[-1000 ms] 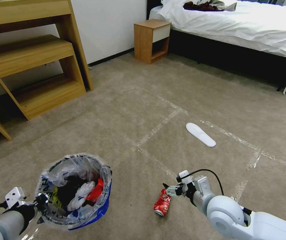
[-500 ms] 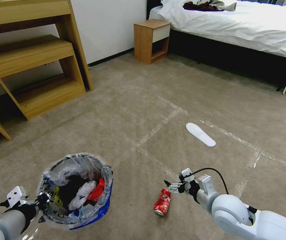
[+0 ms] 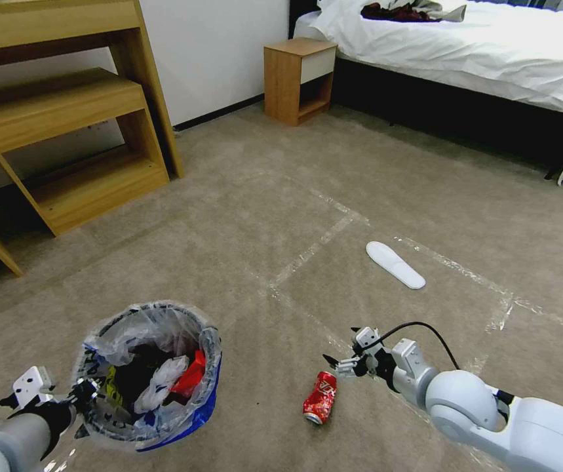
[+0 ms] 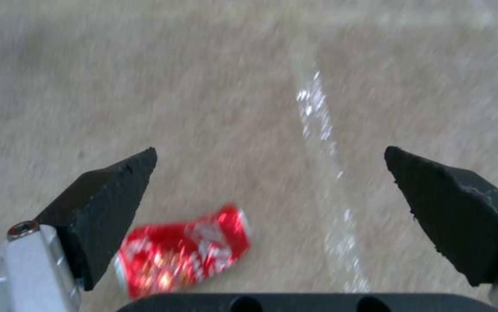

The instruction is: Pick up the trash bin and place the garbage on the floor into it.

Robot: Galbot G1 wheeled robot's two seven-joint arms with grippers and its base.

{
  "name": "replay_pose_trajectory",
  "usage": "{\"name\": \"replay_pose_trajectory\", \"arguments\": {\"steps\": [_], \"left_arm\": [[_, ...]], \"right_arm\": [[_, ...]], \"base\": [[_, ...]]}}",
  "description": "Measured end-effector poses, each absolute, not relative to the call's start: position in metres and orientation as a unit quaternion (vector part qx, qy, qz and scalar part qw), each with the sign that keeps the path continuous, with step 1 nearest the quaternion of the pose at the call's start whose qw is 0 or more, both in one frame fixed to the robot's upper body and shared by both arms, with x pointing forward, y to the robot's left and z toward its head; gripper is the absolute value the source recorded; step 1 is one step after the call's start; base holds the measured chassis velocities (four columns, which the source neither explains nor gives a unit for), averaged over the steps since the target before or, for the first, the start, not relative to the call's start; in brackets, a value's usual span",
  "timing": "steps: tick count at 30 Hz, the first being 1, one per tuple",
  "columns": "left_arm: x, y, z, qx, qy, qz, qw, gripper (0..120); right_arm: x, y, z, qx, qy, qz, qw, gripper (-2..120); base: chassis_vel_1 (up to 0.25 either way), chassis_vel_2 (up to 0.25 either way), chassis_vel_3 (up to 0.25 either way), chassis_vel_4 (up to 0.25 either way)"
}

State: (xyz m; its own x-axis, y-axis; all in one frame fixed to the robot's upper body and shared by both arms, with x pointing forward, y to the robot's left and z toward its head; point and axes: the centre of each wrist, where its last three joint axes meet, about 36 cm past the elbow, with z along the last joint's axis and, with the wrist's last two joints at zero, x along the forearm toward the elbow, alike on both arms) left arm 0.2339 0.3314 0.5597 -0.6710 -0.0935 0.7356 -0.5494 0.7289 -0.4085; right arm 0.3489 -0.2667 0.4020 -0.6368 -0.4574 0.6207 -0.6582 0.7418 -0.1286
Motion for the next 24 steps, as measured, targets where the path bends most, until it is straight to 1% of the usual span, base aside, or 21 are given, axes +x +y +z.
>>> {"name": "replay_pose_trajectory", "arguments": {"steps": [6,12,14,18,21,24], "left_arm": [[0.235,0.33,0.559,0.186,-0.858,0.317,0.358,0],[0.235,0.33,0.559,0.185,-0.859,0.316,0.358,0],[0.235,0.329,0.559,0.184,-0.859,0.316,0.358,0],[0.236,0.329,0.559,0.185,-0.859,0.316,0.357,0],[0.236,0.328,0.559,0.184,-0.859,0.316,0.358,0],[0.236,0.328,0.559,0.184,-0.859,0.316,0.358,0]], "right_arm": [[0.336,-0.24,0.404,0.267,-0.88,0.142,0.366,100],[0.341,-0.237,0.405,0.255,-0.877,0.153,0.378,100],[0.335,-0.231,0.405,0.233,-0.873,0.145,0.404,100],[0.328,-0.226,0.402,0.217,-0.867,0.145,0.425,100],[0.321,-0.211,0.4,0.177,-0.856,0.134,0.468,100],[0.319,-0.205,0.399,0.166,-0.853,0.129,0.477,100]], "base": [[0.0,0.0,0.0,0.0],[0.0,0.0,0.0,0.0],[0.0,0.0,0.0,0.0],[0.0,0.0,0.0,0.0],[0.0,0.0,0.0,0.0],[0.0,0.0,0.0,0.0]]}}
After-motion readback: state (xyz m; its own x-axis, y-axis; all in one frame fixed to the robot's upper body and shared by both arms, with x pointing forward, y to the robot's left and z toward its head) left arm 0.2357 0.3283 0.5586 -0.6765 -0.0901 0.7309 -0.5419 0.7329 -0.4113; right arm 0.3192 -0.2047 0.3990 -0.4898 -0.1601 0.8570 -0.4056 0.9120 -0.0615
